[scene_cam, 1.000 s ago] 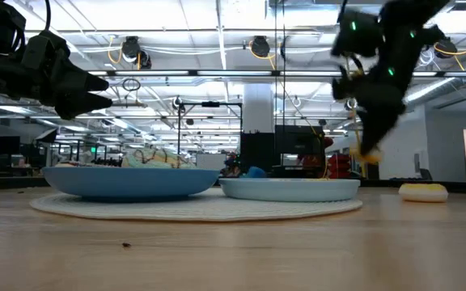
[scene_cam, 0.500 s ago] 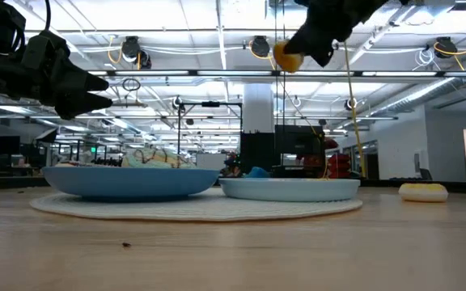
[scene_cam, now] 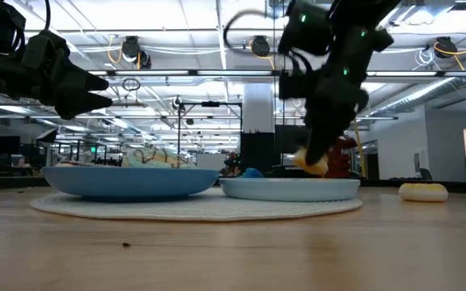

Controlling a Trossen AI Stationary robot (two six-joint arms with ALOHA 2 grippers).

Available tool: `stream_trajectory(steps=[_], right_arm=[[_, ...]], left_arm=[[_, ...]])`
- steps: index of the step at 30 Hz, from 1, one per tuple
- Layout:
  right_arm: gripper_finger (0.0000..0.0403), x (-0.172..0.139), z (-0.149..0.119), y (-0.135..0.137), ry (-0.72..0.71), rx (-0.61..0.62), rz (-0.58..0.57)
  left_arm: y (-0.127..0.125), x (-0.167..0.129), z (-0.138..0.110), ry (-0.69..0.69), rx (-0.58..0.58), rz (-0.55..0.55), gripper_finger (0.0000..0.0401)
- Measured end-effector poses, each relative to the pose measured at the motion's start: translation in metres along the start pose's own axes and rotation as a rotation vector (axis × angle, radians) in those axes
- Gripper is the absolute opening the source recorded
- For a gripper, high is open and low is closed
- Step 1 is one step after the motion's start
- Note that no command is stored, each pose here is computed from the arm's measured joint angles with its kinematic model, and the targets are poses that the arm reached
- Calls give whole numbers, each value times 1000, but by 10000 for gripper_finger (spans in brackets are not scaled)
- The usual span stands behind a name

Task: Pick & Place donuts
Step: Put the small orange donut on the light blue plate

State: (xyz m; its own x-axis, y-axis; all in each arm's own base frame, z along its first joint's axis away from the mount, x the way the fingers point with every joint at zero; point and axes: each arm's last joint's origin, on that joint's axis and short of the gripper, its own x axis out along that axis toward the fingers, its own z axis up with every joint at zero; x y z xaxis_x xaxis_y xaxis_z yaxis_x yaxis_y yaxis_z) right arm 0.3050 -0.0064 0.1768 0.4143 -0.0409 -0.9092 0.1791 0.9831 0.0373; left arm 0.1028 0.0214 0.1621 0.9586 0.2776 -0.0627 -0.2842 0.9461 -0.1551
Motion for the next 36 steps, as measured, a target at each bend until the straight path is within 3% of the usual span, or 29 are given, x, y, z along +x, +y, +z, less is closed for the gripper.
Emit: stream_trajectory(steps=[6, 12, 20, 30, 36], right_arm=[[2, 17, -3, -12, 65, 32, -42], [21, 15, -4, -14, 80, 44, -46], [72, 10, -5, -14, 78, 45, -44], [175, 7, -3, -13, 58, 73, 11], [213, 4, 0, -12, 22, 73, 16]], left_arm=[[0, 0, 0, 1, 1, 0, 324], [0, 0, 0, 1, 1, 0, 315], [0, 0, 0, 1, 0, 0, 320], [0, 0, 0, 0, 1, 0, 318], [0, 0, 0, 0, 1, 0, 313]])
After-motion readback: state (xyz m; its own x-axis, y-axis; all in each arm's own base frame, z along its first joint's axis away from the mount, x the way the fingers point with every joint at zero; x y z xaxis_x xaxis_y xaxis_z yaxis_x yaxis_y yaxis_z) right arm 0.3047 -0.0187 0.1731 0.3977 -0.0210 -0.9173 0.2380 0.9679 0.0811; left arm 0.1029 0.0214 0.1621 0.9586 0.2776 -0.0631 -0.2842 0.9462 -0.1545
